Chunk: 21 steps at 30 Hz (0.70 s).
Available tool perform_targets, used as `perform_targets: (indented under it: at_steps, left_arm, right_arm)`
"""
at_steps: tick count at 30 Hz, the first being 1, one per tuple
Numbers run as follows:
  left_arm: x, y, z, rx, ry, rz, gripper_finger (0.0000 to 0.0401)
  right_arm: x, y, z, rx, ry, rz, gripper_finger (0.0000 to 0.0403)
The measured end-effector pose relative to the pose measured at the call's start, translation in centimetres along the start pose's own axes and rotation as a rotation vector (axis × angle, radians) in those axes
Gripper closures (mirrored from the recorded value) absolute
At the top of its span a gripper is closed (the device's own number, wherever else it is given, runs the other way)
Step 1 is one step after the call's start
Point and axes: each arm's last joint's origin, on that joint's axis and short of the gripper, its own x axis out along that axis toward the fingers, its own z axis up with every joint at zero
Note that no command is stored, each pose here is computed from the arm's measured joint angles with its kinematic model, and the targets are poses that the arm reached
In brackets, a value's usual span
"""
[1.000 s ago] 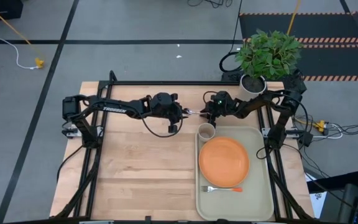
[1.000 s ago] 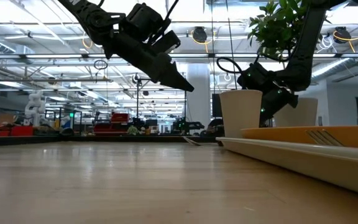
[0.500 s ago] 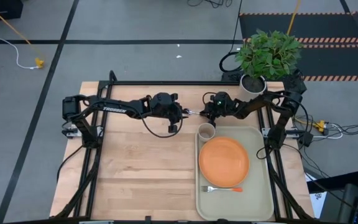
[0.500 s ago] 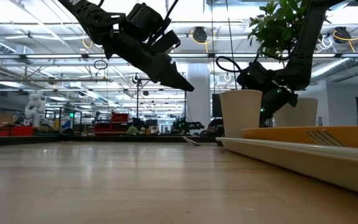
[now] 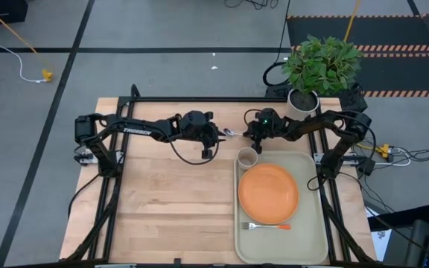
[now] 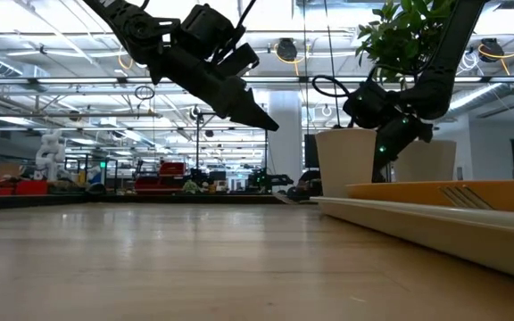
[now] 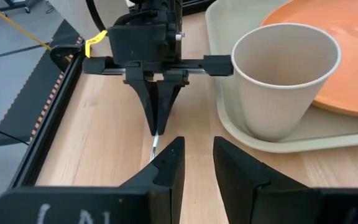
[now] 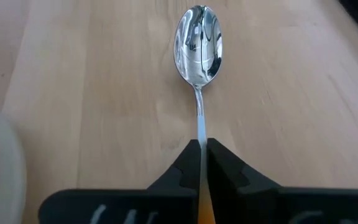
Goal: Pick and place plate/cup/fork/spoon on tray
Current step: Put the white orange spoon on the left side of the white orange fork
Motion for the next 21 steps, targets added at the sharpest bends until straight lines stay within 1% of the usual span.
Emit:
perform_targets:
  at_steps: [8,12,21]
  left_arm:
    - [0.00,0.00,0.00,-0.001,0.000,0.000,0.0313]
    - [-0.01,0.08,-0.03,-0.027,-0.001,-0.002,0.0313]
    - [-0.05,0.30,-0.14,-0.040,0.001,-0.001,0.0313]
  right_arm:
    - [0.00,-0.03,0.10,-0.002,-0.009,-0.001,0.0403]
    - [-0.01,-0.07,0.22,-0.007,-0.021,-0.004,0.0401]
    - [-0.01,-0.05,0.20,-0.001,-0.016,-0.003,0.0401]
